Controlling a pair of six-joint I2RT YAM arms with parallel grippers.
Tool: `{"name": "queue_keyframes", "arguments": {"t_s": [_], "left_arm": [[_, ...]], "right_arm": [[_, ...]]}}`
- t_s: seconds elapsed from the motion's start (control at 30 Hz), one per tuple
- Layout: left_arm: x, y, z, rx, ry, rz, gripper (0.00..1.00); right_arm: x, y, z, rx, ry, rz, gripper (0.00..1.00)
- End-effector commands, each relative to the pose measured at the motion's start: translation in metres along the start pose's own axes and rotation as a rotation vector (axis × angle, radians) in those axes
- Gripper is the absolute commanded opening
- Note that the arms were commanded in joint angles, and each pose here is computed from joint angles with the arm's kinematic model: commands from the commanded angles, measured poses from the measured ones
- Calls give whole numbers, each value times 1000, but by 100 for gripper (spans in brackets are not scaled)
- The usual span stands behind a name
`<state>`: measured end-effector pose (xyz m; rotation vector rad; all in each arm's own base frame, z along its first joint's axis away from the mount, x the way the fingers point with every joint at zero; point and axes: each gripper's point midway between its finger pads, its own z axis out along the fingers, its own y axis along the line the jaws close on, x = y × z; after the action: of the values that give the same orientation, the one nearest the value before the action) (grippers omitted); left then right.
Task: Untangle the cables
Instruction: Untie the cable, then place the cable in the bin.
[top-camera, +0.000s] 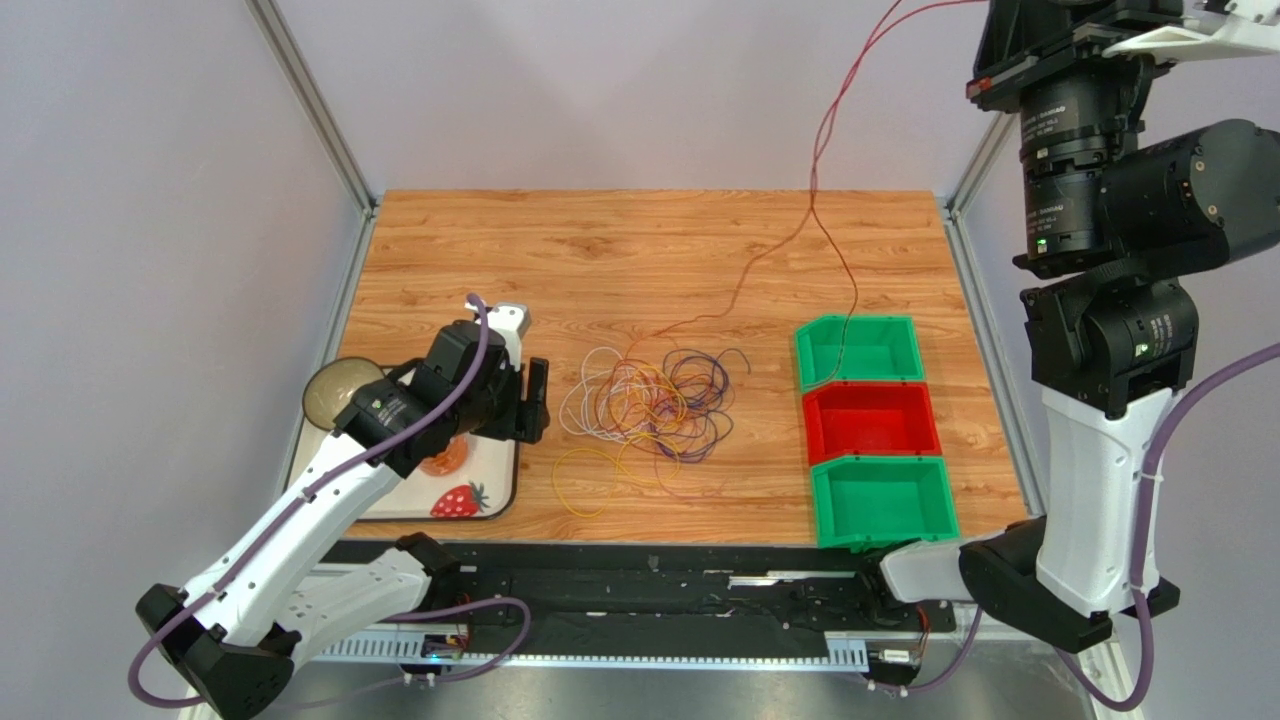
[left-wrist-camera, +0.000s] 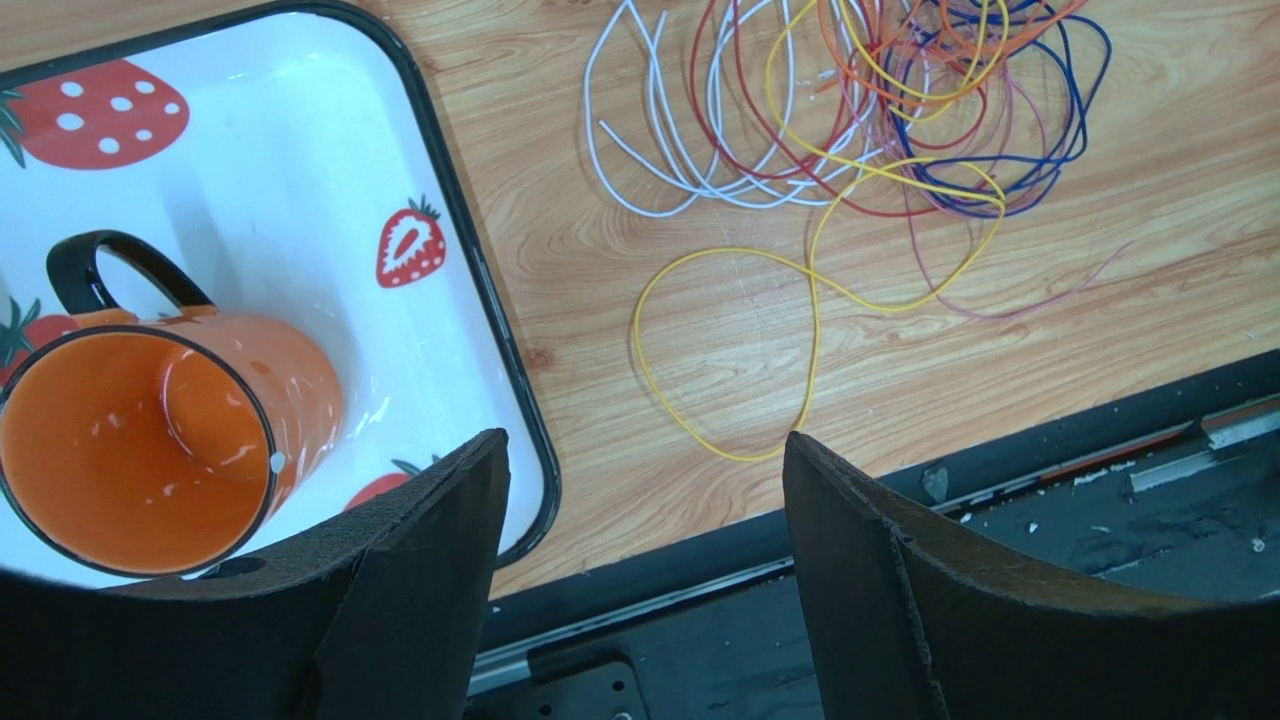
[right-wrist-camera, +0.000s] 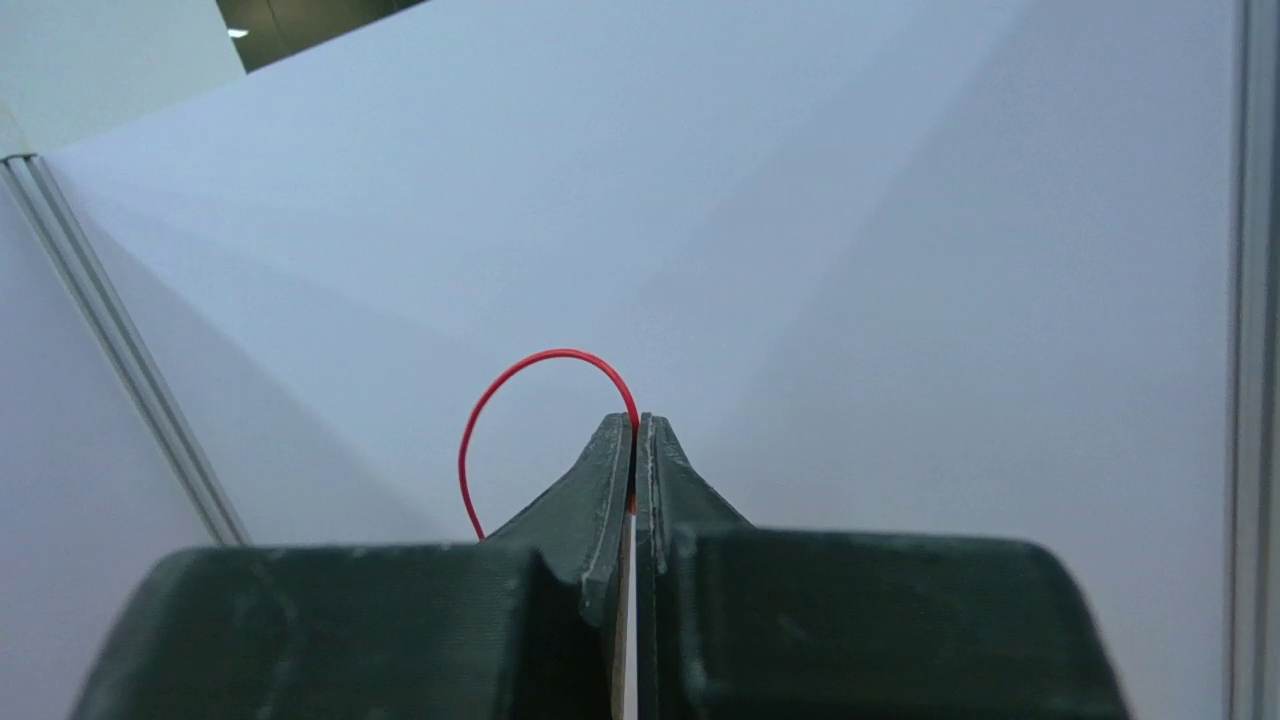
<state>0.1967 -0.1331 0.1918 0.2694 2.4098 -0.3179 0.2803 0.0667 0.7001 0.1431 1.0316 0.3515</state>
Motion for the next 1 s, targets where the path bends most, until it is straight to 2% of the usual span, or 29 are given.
{"name": "queue_keyframes", "arguments": {"t_s": [0.0,0.17,0.2,0.37,0.5,0.67,0.87,0.97], "left_arm": [[-3,-1,2,4,-13,10,75],[-2,-1,4,3,-4,9,75],[-2,-2,4,3,-4,9,75],[0,-2,5,3,5,9,75],[0,-2,5,6,6,10,75],[0,-2,7,3,11,10,75],[0,-1,7,0,13,12,75],[1,-1,8,-1,18,12,75]], "right_arm": [[-52,-13,-3,73,-185,-66,0],[-45,-29,-2,150,-171,-144,0],[-29,-32,1,160,-138,-159,0],[-3,-49,8,237,-104,-229,0],[21,-78,20,358,-67,-371,0],[49,-122,23,503,-10,-439,0],[99,-159,15,553,82,-408,0],[101,-169,8,562,80,-362,0]]}}
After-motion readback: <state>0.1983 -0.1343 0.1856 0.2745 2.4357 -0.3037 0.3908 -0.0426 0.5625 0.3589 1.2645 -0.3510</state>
